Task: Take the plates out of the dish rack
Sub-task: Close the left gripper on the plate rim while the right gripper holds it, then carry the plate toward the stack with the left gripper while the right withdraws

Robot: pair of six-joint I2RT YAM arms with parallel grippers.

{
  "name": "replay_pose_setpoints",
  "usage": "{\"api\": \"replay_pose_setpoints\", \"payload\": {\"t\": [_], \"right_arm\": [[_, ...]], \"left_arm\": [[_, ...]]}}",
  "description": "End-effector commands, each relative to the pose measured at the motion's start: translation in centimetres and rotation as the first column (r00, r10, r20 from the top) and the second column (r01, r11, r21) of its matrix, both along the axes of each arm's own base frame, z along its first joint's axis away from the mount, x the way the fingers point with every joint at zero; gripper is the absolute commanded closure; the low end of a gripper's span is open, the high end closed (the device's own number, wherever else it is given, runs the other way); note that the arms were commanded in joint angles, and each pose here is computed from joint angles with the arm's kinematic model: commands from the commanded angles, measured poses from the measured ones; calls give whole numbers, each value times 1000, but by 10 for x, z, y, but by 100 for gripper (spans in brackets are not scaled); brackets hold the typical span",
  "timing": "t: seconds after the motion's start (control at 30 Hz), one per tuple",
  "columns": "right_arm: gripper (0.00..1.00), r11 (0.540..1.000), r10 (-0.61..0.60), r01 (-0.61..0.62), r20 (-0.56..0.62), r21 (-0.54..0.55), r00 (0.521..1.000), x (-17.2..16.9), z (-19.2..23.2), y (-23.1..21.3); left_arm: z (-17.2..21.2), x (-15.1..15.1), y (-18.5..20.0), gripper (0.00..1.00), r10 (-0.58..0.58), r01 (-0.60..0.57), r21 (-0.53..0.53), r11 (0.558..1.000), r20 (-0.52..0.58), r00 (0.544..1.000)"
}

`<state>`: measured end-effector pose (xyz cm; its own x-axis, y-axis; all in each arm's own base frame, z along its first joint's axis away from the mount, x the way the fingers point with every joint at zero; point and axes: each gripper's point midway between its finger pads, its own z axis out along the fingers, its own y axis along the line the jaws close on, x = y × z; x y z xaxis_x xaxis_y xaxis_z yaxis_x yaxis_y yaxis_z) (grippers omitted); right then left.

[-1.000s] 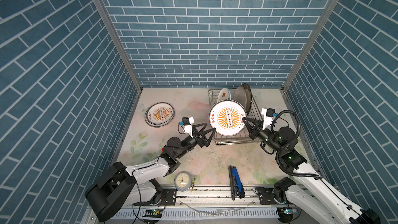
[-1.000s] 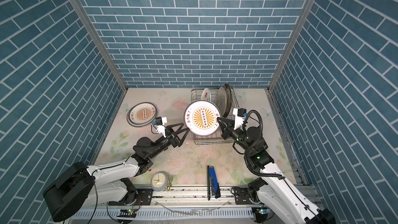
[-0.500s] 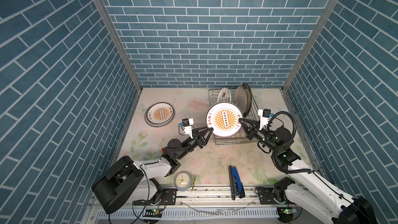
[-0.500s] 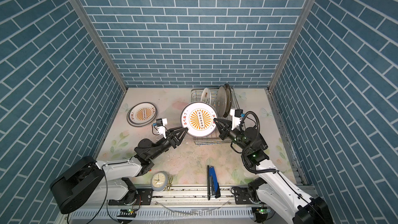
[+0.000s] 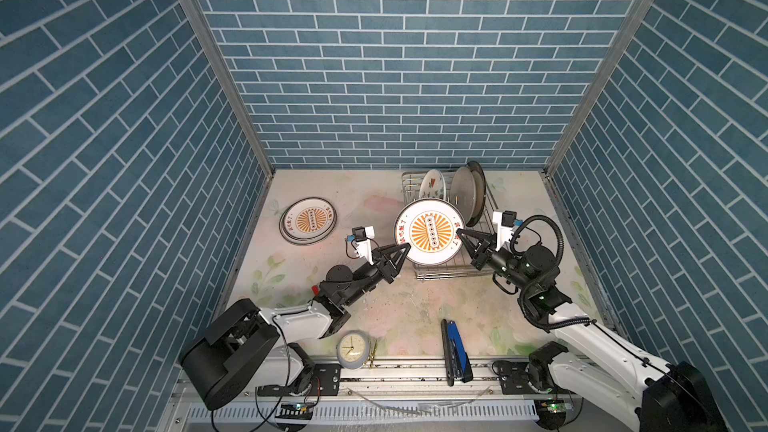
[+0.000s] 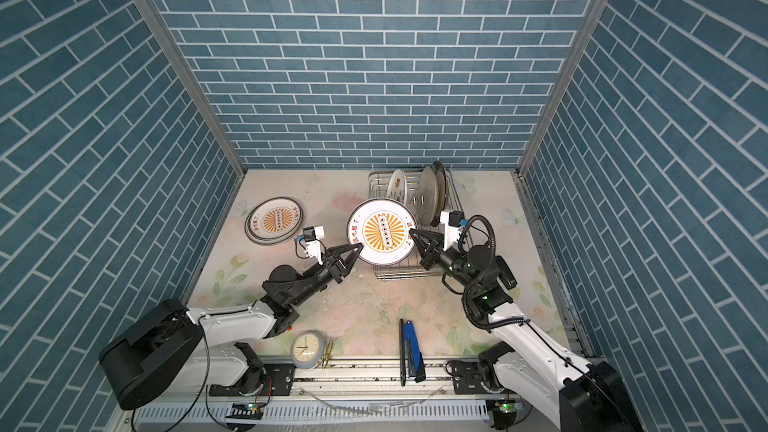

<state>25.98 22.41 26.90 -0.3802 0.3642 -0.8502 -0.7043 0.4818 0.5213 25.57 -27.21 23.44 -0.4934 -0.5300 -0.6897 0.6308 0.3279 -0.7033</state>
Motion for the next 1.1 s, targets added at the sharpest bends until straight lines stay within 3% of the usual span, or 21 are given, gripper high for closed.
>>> {"api": "replay_pose_setpoints", "payload": {"t": [0.0,0.07,0.23,0.37,0.5,0.63,0.7,0.83,0.9,0.93,1.07], "right_arm": [[100,997,29,-32,51,65,998,-6,19,1],[100,998,28,-30,43,57,999,-4,17,2],[100,997,39,-41,32,59,999,-2,13,5],[100,995,64,-67,49,70,997,-5,14,7],[97,993,99,-101,41,63,994,-7,12,12],[85,993,98,-100,40,69,994,-4,9,13],[77,992,101,-104,37,68,994,-2,7,15],[27,989,140,-140,6,53,990,3,0,24],[15,986,163,-162,-23,44,986,6,-3,30],[4,985,170,-168,-31,42,985,7,-4,32],[1,988,151,-149,-49,28,987,16,-9,34]], "left_arm": [[6,3,-5,74,-10,10,-12,1000,13,1000],[7,3,-5,83,-12,12,-17,1000,15,1000],[6,6,-4,86,-2,2,-11,1000,5,1000],[5,6,-3,100,4,-4,-12,1000,-3,1000],[4,8,-1,100,21,-21,-19,1000,-14,1000],[3,11,-1,100,29,-30,-20,999,-34,999],[5,12,-4,100,21,-22,-21,1000,-39,999],[7,15,-2,100,32,-33,-38,999,-42,999],[9,20,0,100,43,-45,-37,998,-51,998],[10,22,1,100,48,-50,-32,998,-55,997],[12,31,10,100,79,-81,-35,996,-71,994]]}}
